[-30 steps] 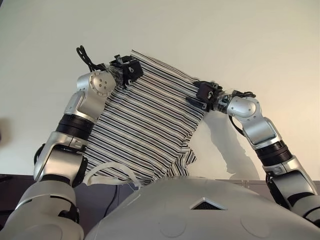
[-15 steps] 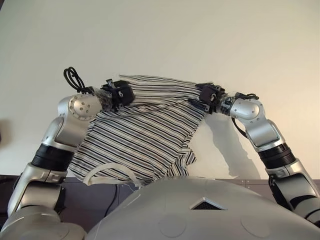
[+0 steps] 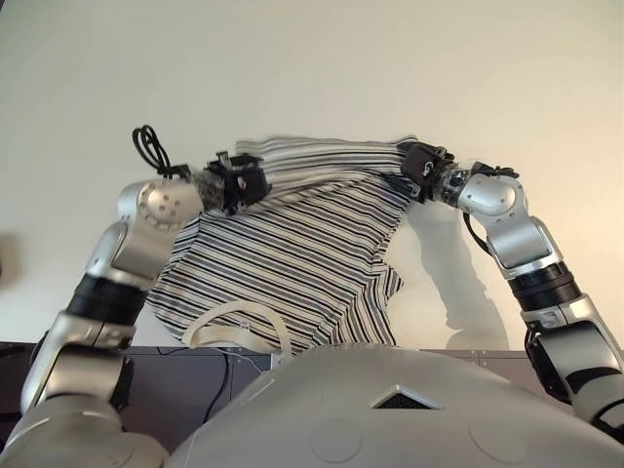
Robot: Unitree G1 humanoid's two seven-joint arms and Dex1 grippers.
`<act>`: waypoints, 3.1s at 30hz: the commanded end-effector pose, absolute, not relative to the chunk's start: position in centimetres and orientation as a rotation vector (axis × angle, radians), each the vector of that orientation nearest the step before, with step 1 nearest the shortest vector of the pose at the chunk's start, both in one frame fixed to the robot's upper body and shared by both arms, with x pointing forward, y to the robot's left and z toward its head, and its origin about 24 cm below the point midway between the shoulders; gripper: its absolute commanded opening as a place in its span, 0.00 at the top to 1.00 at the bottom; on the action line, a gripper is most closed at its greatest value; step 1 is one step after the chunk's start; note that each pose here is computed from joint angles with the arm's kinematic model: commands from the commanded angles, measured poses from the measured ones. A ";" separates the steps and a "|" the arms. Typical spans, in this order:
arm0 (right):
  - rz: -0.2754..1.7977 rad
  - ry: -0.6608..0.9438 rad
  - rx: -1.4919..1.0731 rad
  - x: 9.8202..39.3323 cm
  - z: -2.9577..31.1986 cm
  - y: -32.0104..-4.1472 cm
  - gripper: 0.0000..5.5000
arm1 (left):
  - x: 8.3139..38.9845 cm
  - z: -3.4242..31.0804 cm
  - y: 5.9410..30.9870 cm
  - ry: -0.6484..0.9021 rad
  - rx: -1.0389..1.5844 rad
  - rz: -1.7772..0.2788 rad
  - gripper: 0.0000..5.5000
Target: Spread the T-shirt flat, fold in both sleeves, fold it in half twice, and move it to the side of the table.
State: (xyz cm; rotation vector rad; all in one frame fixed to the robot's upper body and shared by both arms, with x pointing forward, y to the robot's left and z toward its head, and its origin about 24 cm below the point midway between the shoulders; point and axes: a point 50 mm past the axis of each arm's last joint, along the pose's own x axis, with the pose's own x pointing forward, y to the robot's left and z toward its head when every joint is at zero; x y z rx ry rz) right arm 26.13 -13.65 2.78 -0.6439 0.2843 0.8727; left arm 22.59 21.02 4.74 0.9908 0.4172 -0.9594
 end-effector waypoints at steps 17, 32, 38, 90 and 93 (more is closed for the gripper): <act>0.782 0.115 -0.425 26.3 7.1 -15.4 0.49 | 27.0 9.1 20.7 0.248 0.729 -0.760 0.56; 0.228 0.076 -0.830 37.8 5.7 -13.0 0.49 | 37.9 6.6 17.4 0.317 1.017 -0.602 0.56; 0.276 -0.239 -0.516 32.3 9.4 -13.8 0.49 | 37.7 10.1 21.7 0.037 0.898 -0.259 0.56; 0.760 0.596 -0.869 19.2 -0.1 -21.8 0.49 | 16.1 1.1 21.3 0.547 0.763 -0.478 0.56; 0.743 0.481 -0.842 20.1 1.6 -21.2 0.49 | 16.3 1.9 21.7 0.516 0.681 -0.385 0.56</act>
